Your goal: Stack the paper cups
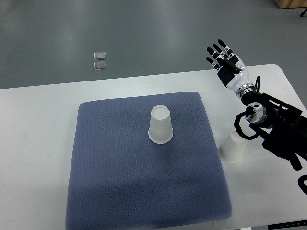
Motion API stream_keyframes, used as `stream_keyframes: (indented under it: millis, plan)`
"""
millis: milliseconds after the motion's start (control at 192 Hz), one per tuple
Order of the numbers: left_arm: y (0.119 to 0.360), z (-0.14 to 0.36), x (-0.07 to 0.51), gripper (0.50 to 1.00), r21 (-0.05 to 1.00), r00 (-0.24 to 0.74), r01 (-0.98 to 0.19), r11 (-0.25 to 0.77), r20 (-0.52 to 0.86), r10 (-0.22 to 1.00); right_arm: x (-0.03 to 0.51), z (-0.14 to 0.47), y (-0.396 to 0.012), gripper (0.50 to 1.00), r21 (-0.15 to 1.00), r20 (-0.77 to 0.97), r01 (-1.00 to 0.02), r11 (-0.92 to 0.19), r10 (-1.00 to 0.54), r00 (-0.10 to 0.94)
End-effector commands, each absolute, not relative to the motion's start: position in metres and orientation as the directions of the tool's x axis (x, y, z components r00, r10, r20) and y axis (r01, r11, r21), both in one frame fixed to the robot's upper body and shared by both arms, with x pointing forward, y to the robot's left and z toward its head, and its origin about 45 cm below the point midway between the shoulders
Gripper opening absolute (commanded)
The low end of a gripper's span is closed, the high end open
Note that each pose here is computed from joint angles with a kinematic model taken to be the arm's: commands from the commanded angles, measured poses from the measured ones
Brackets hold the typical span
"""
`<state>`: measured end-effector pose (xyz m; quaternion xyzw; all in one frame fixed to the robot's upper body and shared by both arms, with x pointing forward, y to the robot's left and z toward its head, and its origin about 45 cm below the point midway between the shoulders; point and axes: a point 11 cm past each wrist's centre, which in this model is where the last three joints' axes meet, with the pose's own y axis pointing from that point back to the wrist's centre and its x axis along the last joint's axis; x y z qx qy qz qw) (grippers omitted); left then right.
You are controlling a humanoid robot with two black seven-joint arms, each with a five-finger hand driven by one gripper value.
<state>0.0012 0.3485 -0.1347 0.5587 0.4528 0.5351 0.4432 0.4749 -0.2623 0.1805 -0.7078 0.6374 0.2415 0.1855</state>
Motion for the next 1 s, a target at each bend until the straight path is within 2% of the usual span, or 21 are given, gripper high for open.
stream_keyframes:
  millis: [0,370,615,751,834,996]
  plan:
    - [0.35,-0.134,0.001,1.0,0.979,0.017,0.032,-0.202,0.201,0.979,0.477,0.184,-0.265,0.917,0.042,-0.571,-0.992,-0.118,-0.818,0.073]
    - [0.349,-0.135,0.001,1.0,0.98,0.017,0.032,-0.197,0.197,0.98,0.482,0.195,-0.28,0.917,0.029,-0.547,-0.995,-0.093,-0.835,0.062]
    - [0.348,-0.135,0.001,1.0,0.98,0.017,0.032,-0.196,0.195,0.981,0.489,0.212,-0.284,0.917,0.0,-0.505,-0.994,-0.113,-0.858,0.098]
    - [0.348,-0.135,0.001,1.0,0.98,0.017,0.032,-0.196,0.195,0.981,0.489,0.235,-0.312,0.917,-0.034,-0.327,-0.986,-0.161,-0.931,0.164]
    - [0.348,-0.135,0.001,1.0,0.98,0.017,0.032,-0.196,0.195,0.981,0.487,0.253,-0.336,0.917,-0.039,-0.144,-0.975,-0.22,-0.964,0.224]
    - [0.348,-0.135,0.001,1.0,0.98,0.017,0.032,-0.196,0.195,0.981,0.472,0.282,-0.371,0.917,0.018,0.147,-0.928,-0.371,-0.918,0.369]
